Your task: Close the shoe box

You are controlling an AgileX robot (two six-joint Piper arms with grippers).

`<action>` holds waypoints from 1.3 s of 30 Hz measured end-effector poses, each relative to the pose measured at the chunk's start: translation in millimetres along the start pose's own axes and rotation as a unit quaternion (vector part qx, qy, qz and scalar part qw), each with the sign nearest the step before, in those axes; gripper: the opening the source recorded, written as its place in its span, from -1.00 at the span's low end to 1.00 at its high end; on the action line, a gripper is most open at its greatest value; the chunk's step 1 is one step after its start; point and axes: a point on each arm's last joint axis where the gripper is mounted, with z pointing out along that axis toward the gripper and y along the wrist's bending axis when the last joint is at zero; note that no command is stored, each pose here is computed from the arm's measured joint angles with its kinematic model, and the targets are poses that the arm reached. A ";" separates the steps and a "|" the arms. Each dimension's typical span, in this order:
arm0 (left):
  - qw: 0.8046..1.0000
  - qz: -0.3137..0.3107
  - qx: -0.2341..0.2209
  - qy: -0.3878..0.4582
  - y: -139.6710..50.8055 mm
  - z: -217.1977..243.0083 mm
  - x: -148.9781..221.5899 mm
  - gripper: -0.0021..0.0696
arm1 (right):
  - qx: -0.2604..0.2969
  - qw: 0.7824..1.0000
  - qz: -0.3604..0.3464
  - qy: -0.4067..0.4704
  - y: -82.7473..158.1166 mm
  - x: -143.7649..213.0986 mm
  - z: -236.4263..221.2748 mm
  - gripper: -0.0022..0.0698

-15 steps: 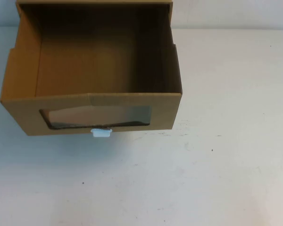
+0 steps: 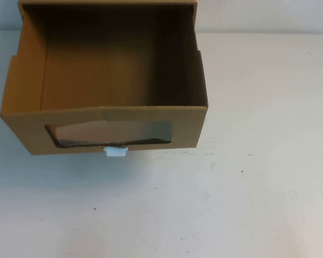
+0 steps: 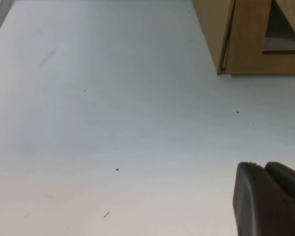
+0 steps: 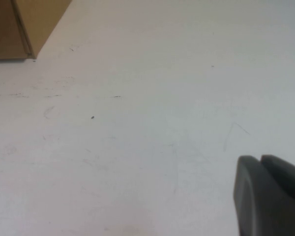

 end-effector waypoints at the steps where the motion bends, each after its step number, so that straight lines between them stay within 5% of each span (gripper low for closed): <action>1: 1.000 0.000 0.000 0.000 0.0 0.0 0.0 -0.95 | 0.000 1.000 0.000 0.000 0.0 0.0 0.0 -0.97; 39: 0.998 -0.040 0.012 -0.041 -1.8 -0.3 -7.5 -0.95 | 0.000 1.000 0.000 0.000 0.0 0.0 0.0 -0.97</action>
